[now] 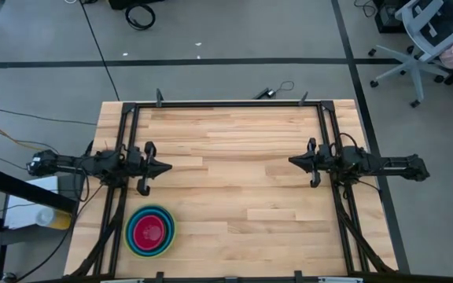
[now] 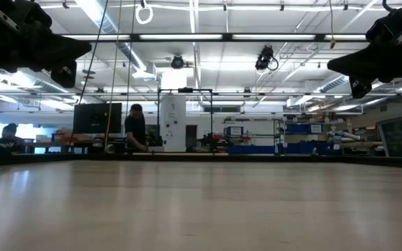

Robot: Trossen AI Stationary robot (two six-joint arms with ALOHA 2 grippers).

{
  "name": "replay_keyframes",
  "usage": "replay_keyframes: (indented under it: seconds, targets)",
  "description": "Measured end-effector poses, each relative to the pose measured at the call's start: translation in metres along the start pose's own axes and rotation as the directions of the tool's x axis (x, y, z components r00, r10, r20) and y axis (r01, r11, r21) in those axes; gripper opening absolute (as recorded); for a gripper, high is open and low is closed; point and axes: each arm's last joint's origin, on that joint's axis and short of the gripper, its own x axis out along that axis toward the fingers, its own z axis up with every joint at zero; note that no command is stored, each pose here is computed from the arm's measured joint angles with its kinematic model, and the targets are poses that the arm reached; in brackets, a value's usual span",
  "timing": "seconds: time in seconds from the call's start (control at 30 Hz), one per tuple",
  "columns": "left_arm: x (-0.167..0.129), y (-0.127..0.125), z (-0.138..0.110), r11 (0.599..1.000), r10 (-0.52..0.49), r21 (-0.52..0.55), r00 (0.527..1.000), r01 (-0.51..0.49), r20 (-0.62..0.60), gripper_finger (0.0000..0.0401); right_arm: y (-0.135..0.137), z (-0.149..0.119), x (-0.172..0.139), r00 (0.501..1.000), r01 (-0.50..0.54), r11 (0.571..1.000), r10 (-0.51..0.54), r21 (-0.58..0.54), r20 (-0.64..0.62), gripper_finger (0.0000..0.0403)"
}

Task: Nest bowls inside each other
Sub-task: Return to Home Position

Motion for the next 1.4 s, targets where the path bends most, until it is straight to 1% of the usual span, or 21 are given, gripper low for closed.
replay_keyframes:
  seconds: [0.03, 0.13, 0.27, 0.37, 0.57, 1.4]
  targets:
    - [0.0000, 0.0001, -0.0009, 1.000, 0.000, 0.002, 1.000, 0.000, -0.010, 0.0000, -0.0004, -0.0016, 0.0016, 1.000, -0.001, 1.000, 0.001, 0.000, 0.021, 0.0005]
    - [0.0000, 0.0004, -0.0034, 1.000, 0.003, 0.004, 0.999, -0.003, -0.034, 0.0000, -0.0007, -0.0040, 0.0030, 1.000, -0.006, 1.000, 0.006, -0.007, 0.016, 0.0005]
    - [0.0000, 0.0004, -0.0035, 1.000, 0.003, 0.001, 0.999, -0.003, -0.035, 0.0000, -0.0006, -0.0041, 0.0031, 1.000, -0.010, 1.000, 0.010, -0.018, 0.013, 0.0007]
    - [0.0000, 0.0005, -0.0040, 1.000, 0.004, -0.010, 0.999, -0.005, -0.040, 0.0000, -0.0011, -0.0036, 0.0030, 1.000, 0.010, 1.000, -0.009, -0.015, 0.022, 0.0014]
    - [0.0000, 0.0005, -0.0041, 1.000, 0.005, -0.002, 0.999, -0.005, -0.041, 0.0000, -0.0009, -0.0037, 0.0031, 1.000, 0.004, 1.000, -0.004, -0.015, 0.020, 0.0026]
    - [0.0000, 0.0006, -0.0042, 1.000, 0.006, -0.002, 0.999, -0.006, -0.041, 0.0000, -0.0008, -0.0037, 0.0031, 1.000, 0.002, 1.000, -0.002, -0.014, 0.020, 0.0024]
